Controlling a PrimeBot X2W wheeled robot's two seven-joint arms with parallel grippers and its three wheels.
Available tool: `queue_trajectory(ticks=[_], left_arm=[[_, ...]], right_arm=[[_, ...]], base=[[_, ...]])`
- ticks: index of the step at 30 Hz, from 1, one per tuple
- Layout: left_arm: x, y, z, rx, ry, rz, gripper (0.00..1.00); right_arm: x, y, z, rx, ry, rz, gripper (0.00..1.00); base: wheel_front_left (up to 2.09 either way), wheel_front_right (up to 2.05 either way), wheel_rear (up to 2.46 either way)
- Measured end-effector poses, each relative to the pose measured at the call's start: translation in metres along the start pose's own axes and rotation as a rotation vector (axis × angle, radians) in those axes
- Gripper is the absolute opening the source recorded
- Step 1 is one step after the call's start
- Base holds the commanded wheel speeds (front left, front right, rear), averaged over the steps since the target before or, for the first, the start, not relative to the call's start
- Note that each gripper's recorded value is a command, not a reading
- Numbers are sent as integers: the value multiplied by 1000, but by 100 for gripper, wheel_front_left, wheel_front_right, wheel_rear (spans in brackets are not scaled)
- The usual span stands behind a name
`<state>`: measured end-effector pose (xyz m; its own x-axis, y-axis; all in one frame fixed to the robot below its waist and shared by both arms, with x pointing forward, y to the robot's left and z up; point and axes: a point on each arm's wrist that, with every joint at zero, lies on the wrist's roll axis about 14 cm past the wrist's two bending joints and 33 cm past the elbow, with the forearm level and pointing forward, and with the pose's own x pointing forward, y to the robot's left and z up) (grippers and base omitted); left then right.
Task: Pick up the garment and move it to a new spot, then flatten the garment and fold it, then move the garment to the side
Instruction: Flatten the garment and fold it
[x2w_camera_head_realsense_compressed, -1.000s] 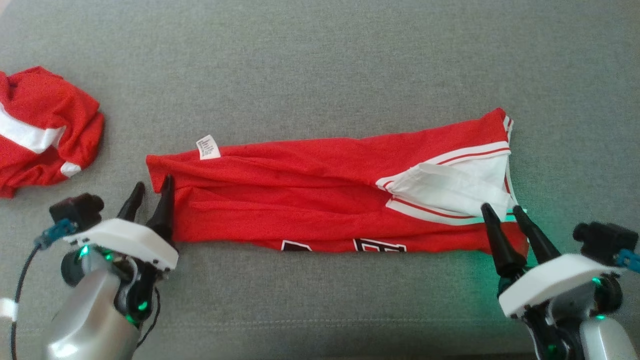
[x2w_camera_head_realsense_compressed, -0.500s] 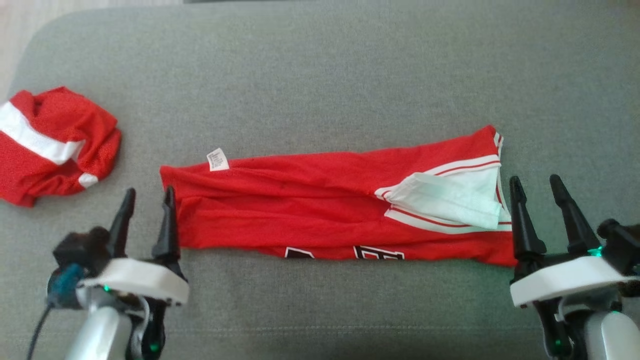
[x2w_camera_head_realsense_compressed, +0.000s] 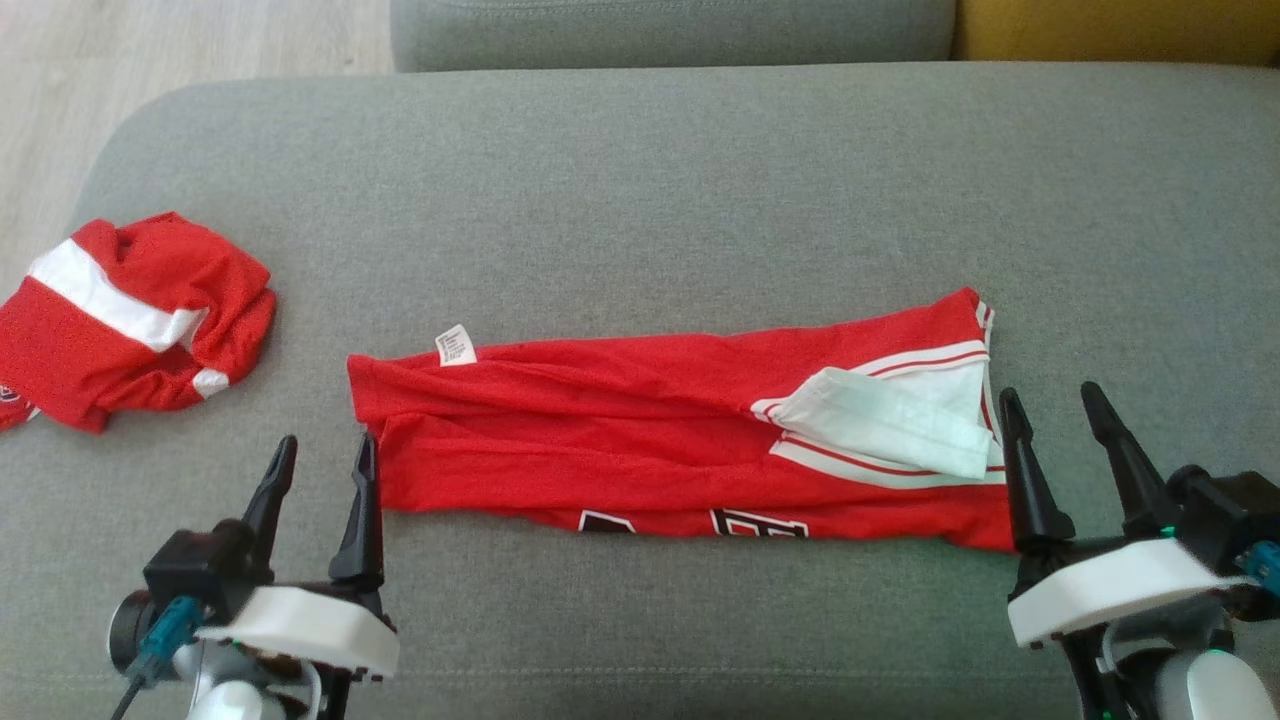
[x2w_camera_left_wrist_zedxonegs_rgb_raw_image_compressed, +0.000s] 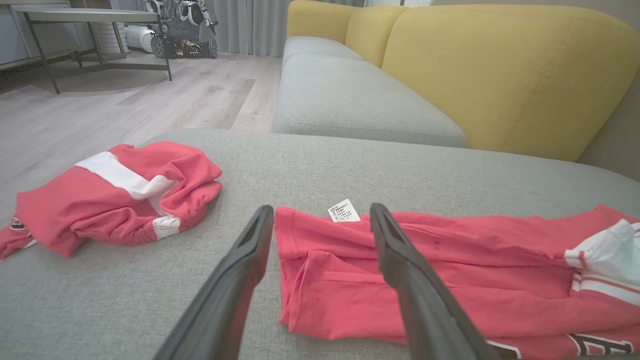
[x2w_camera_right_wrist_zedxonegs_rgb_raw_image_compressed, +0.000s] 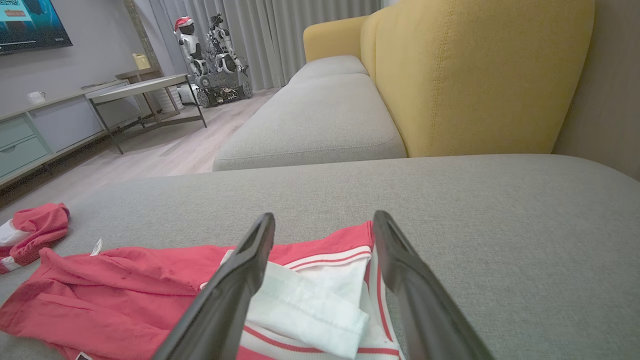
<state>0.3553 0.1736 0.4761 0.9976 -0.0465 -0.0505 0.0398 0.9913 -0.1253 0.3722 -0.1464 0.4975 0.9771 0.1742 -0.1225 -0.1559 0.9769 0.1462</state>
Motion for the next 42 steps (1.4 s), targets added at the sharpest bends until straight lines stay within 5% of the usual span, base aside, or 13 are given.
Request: queue_trajectory(ticks=[16, 32, 40, 41, 42], left_arm=[[1, -2, 3, 6, -5, -6, 100], [37, -5, -10, -14, 24, -20, 100], [42, -4, -19, -18, 47, -21, 100], [42, -4, -20, -16, 47, -23, 100], [43, -5, -20, -17, 47, -27, 100]], right_arm=[[5, -6, -27, 22, 85, -15, 100], [57, -33, -126, -39, 544, -71, 100], [65, -32, -131, 21, 601, -69, 100], [65, -30, -130, 33, 603, -64, 39], [64, -29, -130, 51, 606, -61, 0]], base=[[0, 0, 0], [0, 0, 0], [0, 0, 0], [0, 0, 0], [0, 0, 0]])
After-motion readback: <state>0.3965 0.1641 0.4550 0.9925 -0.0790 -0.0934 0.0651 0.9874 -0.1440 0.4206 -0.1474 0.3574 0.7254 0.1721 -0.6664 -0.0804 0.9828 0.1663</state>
